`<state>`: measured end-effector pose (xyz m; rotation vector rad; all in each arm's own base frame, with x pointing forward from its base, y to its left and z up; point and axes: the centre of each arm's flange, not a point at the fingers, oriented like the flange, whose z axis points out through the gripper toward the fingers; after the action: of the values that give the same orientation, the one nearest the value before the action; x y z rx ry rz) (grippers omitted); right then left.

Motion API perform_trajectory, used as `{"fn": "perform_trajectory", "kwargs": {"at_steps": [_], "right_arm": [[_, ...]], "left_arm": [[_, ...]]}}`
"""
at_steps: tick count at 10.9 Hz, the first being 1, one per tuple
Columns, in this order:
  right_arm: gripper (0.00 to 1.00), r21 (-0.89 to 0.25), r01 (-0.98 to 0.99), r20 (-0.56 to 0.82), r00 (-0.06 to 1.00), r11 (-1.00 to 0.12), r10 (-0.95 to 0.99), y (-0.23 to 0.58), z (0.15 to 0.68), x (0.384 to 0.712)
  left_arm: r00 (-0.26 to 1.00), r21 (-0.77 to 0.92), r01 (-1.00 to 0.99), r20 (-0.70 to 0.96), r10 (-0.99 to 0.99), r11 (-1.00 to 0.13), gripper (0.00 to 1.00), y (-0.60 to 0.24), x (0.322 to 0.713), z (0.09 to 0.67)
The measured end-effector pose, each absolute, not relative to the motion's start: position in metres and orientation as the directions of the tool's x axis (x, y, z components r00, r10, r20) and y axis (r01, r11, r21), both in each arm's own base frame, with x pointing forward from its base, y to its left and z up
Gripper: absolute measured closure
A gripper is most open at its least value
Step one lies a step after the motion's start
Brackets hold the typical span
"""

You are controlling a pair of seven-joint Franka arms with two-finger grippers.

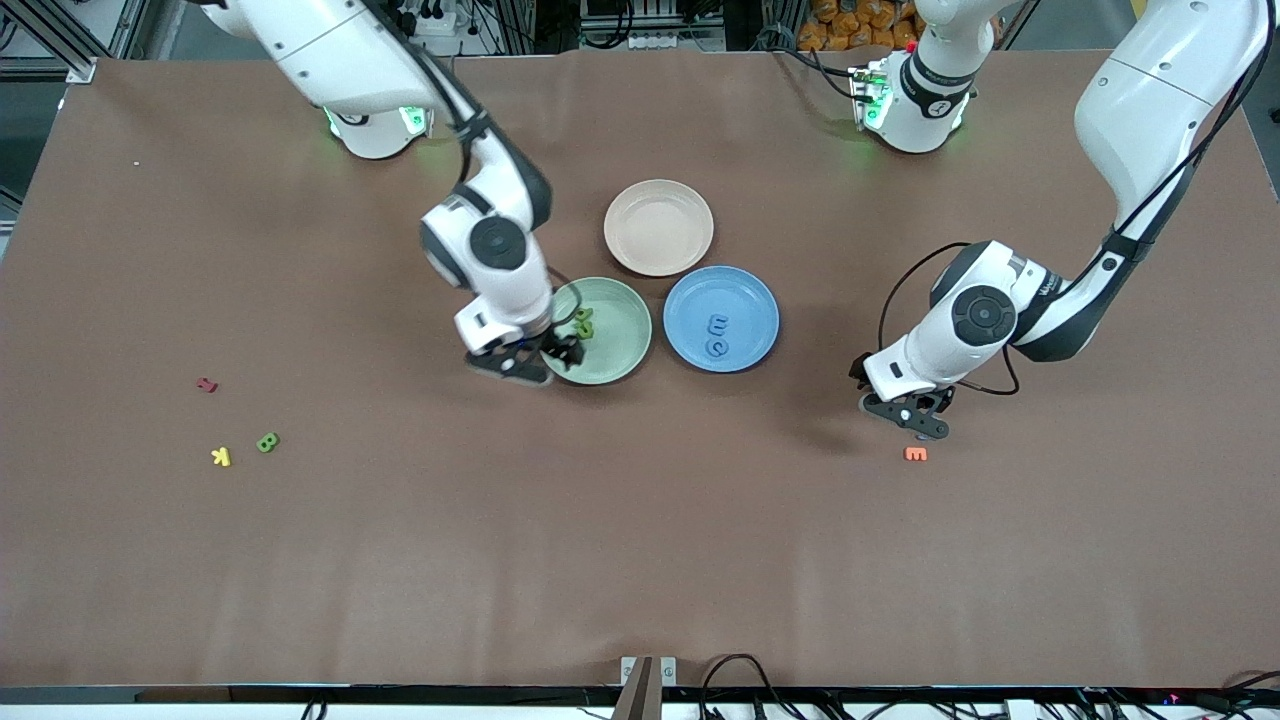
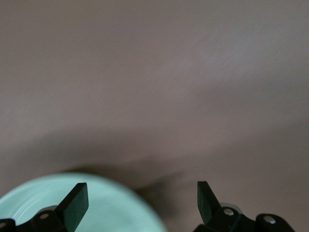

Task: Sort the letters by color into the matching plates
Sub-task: 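Move the right gripper to the B while the left gripper nears the X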

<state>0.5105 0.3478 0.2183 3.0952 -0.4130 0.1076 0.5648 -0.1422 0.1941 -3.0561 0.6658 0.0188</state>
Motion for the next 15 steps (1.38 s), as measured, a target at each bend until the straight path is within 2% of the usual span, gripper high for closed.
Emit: {"fn": "perform_trajectory", "kwargs": {"at_steps": [3,7,11,15], "right_arm": [[0.0,0.019,-0.29,0.071,0.955,-0.957,-0.288,0.251,0.219,0.565],[0.0,0.03,-0.331,0.068,0.942,-0.943,-0.328,0.123,0.22,0.606],[0.0,0.04,-0.332,0.061,0.942,-0.942,-0.329,0.007,0.22,0.619],[0.0,0.038,-0.318,0.056,0.947,-0.947,-0.316,-0.063,0.219,0.618]], "left_arm": [[0.914,0.008,-0.405,-0.003,-0.405,-0.914,0.0,-0.133,0.558,0.186],[0.911,0.015,-0.412,0.005,-0.412,-0.911,0.0,-0.137,0.555,0.185],[0.889,-0.019,-0.458,0.014,-0.458,-0.889,0.0,-0.138,0.553,0.185],[0.884,-0.017,-0.467,0.015,-0.467,-0.884,0.0,-0.142,0.551,0.184]]}}
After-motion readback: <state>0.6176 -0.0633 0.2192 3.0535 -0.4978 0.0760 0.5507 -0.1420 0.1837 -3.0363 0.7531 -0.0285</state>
